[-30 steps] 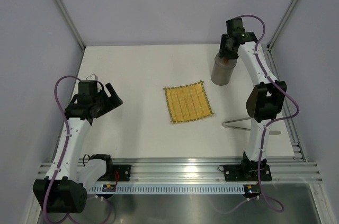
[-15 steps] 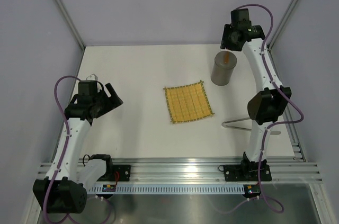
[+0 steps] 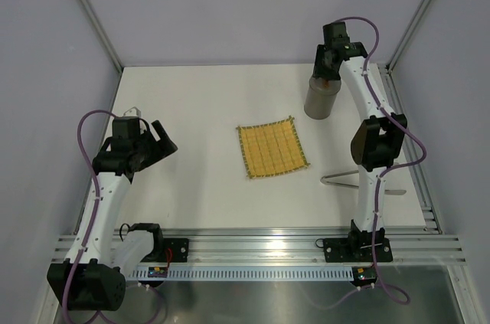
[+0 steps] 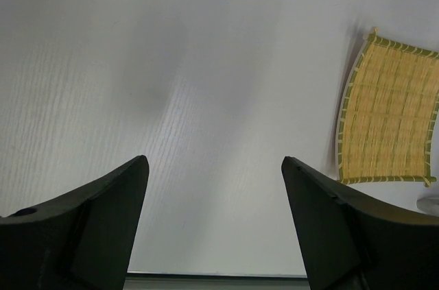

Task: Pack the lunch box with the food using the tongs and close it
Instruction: Close the box lid on the packing box, then reset both arms

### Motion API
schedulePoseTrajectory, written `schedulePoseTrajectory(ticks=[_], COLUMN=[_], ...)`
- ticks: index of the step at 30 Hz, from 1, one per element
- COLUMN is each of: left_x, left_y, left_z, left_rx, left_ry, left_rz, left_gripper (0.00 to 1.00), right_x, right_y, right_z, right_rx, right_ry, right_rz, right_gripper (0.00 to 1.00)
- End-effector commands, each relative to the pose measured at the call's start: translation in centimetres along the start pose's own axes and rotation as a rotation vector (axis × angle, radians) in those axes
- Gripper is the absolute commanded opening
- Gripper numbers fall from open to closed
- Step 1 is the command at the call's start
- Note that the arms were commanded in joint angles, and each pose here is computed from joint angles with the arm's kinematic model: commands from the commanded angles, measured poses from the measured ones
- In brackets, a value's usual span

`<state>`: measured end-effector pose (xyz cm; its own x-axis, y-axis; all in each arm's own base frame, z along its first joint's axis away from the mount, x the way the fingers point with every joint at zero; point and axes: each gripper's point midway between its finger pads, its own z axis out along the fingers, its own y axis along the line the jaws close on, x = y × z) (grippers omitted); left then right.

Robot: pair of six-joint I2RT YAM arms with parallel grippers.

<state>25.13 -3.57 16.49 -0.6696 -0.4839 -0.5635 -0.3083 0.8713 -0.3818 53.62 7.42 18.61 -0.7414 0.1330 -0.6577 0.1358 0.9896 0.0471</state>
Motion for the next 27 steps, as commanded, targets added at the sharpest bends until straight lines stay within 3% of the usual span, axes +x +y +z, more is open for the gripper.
schedulePoseTrajectory(ticks=[1,12,16,22,27], left_x=[-0.5,-0.3,-0.4,-0.4,-0.1], left_y=[-0.3,-0.4,-0.7,-0.6,-0.6], left_z=[0.0,0.0,-0.2,-0.5,-0.5], left_rx=[0.026,0.032,0.043,0.042,0.05], left_ry=[-0.021,-0.019,-0.02,-0.028,-0.023], left_rz=[0.02,0.016,0.016,0.015,0.009], left_gripper=[0.82,0.82,0.82,0.82,0.82], right_x=[2.2,-4.0,-4.7,-3.8,-1.8], right_y=[0.1,-0.3,-1.1,-1.8,-0.7], right_z=[-1.0,-11.8,-13.0,-13.3,-14.5], right_rx=[-0.003,-0.06,-0.039,-0.014,-0.107], right_ry=[0.078,-0.184,-0.249,-0.247,-0.236], right_rz=[-0.015,0.032,0.05,0.079,0.1], right_gripper=[0.49,0.49,0.52,0.57,0.72])
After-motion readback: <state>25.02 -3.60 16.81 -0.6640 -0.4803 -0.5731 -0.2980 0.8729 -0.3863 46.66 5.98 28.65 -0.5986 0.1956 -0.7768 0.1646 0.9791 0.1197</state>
